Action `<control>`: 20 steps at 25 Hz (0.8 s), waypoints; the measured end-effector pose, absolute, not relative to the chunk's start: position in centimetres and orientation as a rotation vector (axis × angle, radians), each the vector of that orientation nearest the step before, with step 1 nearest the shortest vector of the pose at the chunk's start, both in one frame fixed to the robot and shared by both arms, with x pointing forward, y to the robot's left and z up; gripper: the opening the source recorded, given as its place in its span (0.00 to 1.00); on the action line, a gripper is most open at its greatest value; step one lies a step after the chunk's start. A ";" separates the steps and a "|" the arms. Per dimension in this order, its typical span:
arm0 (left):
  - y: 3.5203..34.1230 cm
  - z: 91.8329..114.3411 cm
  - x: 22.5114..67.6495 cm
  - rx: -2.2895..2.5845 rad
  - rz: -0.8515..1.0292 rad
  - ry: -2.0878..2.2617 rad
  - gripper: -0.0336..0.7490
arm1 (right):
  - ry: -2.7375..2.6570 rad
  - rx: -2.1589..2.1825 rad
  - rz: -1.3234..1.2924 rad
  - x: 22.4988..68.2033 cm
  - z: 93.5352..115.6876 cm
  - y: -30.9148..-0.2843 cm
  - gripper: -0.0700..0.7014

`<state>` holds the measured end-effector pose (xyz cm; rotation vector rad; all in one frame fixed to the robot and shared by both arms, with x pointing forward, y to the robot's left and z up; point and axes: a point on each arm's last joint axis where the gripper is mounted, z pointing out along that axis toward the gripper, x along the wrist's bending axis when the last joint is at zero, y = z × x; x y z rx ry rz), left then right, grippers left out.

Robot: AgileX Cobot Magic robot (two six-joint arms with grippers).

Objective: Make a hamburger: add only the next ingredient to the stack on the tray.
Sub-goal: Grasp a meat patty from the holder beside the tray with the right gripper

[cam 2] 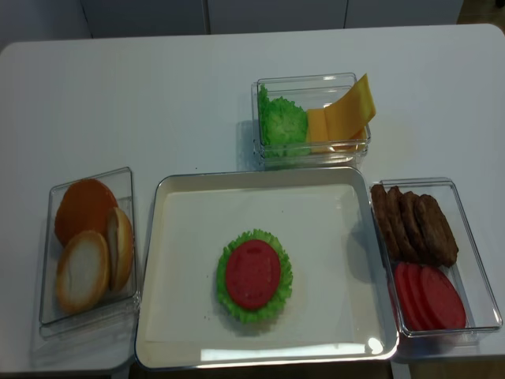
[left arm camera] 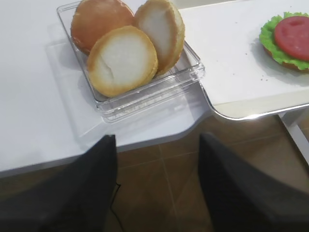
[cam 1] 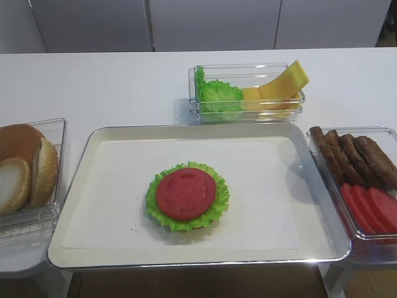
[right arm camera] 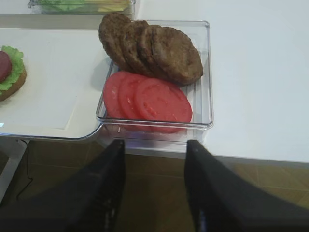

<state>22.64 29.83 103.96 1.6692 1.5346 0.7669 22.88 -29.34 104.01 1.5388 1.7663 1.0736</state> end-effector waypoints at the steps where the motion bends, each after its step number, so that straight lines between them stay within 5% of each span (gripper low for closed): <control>1: 29.8 104.0 22.6 1.669 0.767 1.535 0.56 | 1.766 1.539 1.074 22.9 104.0 -29.3 0.51; 15: 29.8 104.0 22.6 1.669 0.767 1.535 0.56 | 1.766 1.539 1.074 22.9 104.0 -29.3 0.52; 20: 29.8 104.0 22.6 1.669 0.767 1.535 0.56 | 1.761 1.535 1.080 22.9 104.1 -29.3 0.75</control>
